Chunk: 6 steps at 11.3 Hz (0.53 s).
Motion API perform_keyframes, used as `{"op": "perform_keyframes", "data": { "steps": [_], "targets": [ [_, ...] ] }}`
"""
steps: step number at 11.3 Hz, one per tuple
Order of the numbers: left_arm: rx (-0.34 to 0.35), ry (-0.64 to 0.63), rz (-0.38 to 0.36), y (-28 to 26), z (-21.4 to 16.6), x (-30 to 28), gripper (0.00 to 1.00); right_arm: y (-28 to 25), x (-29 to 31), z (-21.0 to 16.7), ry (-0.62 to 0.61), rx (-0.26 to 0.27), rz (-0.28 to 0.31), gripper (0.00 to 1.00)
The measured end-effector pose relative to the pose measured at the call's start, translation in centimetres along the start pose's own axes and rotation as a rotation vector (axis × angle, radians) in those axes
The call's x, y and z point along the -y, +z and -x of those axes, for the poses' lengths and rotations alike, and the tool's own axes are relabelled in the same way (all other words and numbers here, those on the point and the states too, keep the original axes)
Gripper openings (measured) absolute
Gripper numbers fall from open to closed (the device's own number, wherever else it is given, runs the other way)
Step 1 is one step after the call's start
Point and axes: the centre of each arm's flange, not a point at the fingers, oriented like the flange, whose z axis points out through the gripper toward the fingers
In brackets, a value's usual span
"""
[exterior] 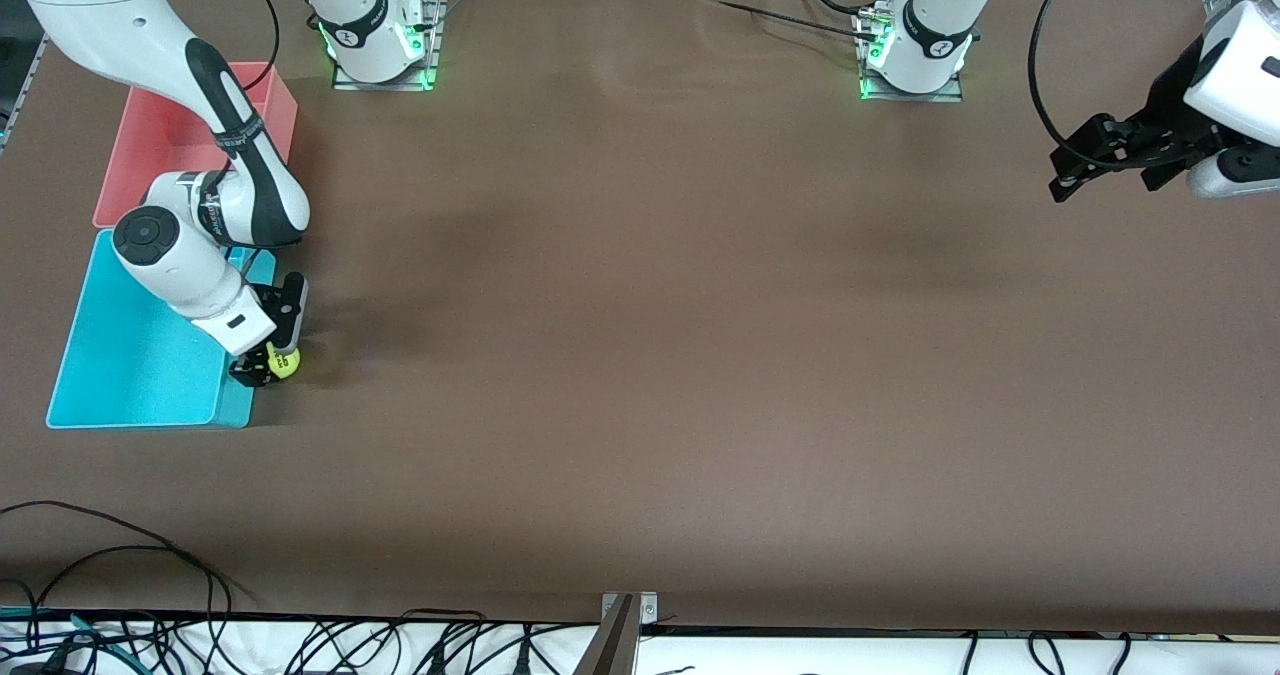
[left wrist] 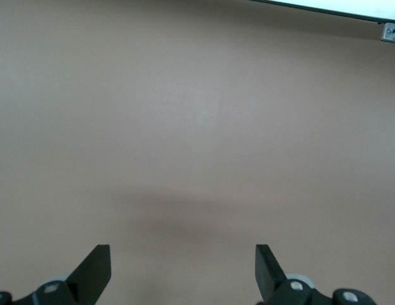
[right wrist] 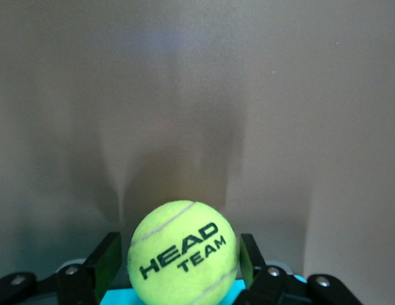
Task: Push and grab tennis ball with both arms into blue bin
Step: 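Grasp the tennis ball with the right gripper and lift it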
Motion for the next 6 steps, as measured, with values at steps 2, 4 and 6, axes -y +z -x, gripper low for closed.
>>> {"op": "perform_keyframes", "data": {
  "steps": [2,4,6],
  "targets": [
    [0.007,-0.026,0.006,0.07,-0.33,1.30,1.00,0.04,-0.02,0.01,0.000,0.000,0.001,0.83],
    [0.011,-0.025,0.007,0.14,-0.25,1.25,1.00,-0.04,-0.08,0.02,0.000,0.000,0.003,0.68],
    [0.019,-0.015,0.004,0.37,0.25,0.75,1.00,-0.11,-0.14,-0.15,-0.003,-0.002,0.004,0.67]
  ]
}}
